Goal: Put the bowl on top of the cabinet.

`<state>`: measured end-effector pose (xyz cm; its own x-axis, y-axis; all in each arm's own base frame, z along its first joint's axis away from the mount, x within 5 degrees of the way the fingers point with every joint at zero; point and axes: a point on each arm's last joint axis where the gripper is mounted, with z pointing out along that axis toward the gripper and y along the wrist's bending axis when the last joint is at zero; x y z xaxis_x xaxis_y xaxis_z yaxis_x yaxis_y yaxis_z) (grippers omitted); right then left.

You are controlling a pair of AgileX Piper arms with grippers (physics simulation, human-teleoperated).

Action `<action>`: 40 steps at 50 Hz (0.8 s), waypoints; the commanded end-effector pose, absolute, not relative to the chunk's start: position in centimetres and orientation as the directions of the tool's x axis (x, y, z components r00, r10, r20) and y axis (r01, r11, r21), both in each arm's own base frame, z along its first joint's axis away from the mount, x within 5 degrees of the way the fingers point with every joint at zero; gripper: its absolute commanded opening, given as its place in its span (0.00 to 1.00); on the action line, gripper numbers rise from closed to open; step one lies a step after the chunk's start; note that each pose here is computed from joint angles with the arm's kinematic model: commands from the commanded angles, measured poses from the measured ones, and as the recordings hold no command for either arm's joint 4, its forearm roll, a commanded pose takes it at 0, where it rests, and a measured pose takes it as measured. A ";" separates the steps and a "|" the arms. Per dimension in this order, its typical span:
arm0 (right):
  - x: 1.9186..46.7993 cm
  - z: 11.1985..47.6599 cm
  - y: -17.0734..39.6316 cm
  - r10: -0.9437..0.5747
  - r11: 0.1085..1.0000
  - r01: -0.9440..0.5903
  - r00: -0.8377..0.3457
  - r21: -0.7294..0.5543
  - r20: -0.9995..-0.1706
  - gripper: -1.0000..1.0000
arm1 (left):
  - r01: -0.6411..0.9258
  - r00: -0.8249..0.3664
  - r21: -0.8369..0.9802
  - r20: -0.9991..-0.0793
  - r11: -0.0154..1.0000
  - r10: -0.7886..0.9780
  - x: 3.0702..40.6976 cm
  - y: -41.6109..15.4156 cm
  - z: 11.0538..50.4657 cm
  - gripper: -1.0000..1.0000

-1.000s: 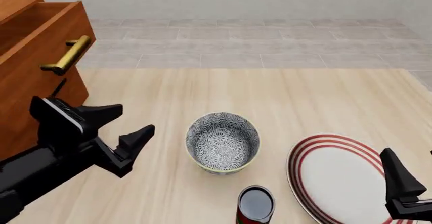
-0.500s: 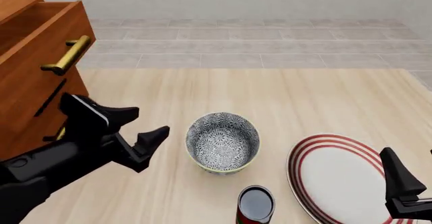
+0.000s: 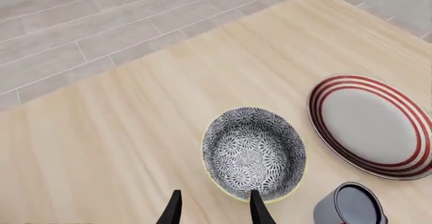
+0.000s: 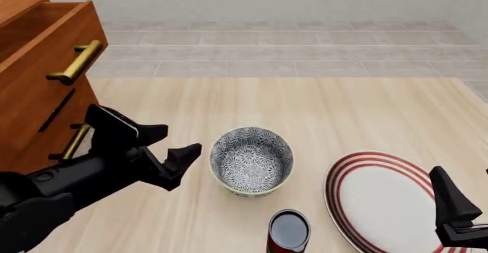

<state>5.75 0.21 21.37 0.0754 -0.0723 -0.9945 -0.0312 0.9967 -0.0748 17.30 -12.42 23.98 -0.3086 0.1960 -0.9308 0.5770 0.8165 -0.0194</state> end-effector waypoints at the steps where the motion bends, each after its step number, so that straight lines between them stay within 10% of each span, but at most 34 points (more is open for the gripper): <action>1: 5.7 21.4 0.2 -0.071 0.997 -0.032 0.077 -0.074 -0.995 1.00 | 0.564 -0.339 -0.055 -0.925 0.824 0.170 17.8 -12.8 23.7 1.00; 40: 5.6 21.3 0.2 -0.074 0.996 -0.036 0.075 -0.076 -0.994 1.00 | 0.505 -0.438 -0.171 -0.896 0.846 0.080 19.5 -13.8 21.5 1.00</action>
<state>5.62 0.23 21.30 0.0754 -0.0729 -0.9945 -0.0361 0.9965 -0.0758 19.23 -13.20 22.05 -0.4172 0.0930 -0.9040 0.5059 0.8502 -0.1460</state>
